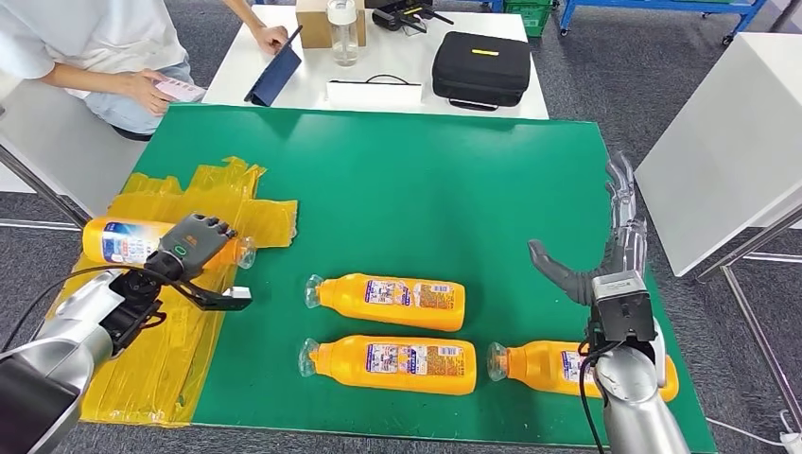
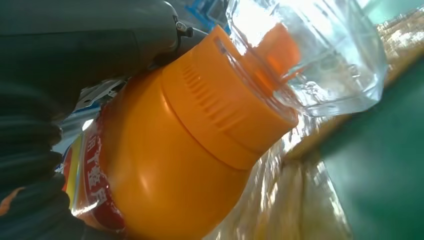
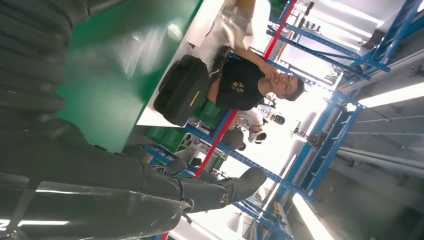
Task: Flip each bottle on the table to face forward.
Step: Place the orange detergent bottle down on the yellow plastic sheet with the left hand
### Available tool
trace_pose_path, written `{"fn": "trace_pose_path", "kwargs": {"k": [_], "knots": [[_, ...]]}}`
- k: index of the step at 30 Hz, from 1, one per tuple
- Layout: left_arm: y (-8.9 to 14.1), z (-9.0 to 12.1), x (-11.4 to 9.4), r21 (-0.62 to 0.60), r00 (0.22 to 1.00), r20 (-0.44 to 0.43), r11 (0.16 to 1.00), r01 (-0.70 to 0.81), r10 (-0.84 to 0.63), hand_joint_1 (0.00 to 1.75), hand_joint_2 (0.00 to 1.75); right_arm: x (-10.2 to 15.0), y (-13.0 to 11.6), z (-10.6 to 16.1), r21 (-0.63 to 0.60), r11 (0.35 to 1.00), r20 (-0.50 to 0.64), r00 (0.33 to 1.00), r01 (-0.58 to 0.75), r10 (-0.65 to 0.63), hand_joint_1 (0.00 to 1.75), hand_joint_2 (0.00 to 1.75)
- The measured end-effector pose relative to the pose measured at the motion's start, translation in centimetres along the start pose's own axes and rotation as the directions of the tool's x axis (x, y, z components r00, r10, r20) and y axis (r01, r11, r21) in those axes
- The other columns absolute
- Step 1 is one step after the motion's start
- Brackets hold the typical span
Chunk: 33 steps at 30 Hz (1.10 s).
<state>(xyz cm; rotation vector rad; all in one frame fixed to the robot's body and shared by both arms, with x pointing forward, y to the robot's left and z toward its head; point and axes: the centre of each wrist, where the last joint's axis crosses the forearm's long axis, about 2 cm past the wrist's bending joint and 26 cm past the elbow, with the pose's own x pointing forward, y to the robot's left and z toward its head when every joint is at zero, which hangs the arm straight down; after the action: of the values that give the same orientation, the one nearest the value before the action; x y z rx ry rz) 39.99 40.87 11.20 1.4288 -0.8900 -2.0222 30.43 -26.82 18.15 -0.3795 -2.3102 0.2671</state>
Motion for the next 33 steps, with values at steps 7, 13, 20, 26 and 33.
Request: {"fn": "trace_pose_path", "kwargs": {"k": [7,13,20,26,33], "knots": [[-0.5,0.4,0.2,0.01,0.998,-0.02,0.998,-0.067,0.068,1.75,1.75,-0.1,0.2,0.4,0.024,0.999,-0.018,0.999,-0.031,0.031,0.0,1.75],[-0.7,0.5,0.3,0.016,0.995,-0.024,0.996,-0.092,0.092,0.0,1.75,-0.1,0.2,0.4,0.039,0.998,-0.024,0.999,-0.045,0.046,0.0,1.75],[-0.2,0.2,1.3,0.079,0.974,-0.006,0.972,-0.224,0.225,0.0,1.75,-0.1,0.4,0.9,0.164,0.976,-0.035,0.988,-0.142,0.15,0.0,1.75],[1.3,-0.7,2.0,0.195,0.909,0.018,0.891,-0.411,0.415,0.0,1.75,-0.3,0.3,1.7,0.277,0.94,-0.037,0.975,-0.201,0.22,0.0,1.75],[3.6,-2.0,2.0,0.328,0.668,0.167,0.598,-0.731,0.725,0.0,1.75,-0.5,0.2,2.0,0.367,0.902,-0.027,0.967,-0.226,0.253,0.0,1.75]]}}
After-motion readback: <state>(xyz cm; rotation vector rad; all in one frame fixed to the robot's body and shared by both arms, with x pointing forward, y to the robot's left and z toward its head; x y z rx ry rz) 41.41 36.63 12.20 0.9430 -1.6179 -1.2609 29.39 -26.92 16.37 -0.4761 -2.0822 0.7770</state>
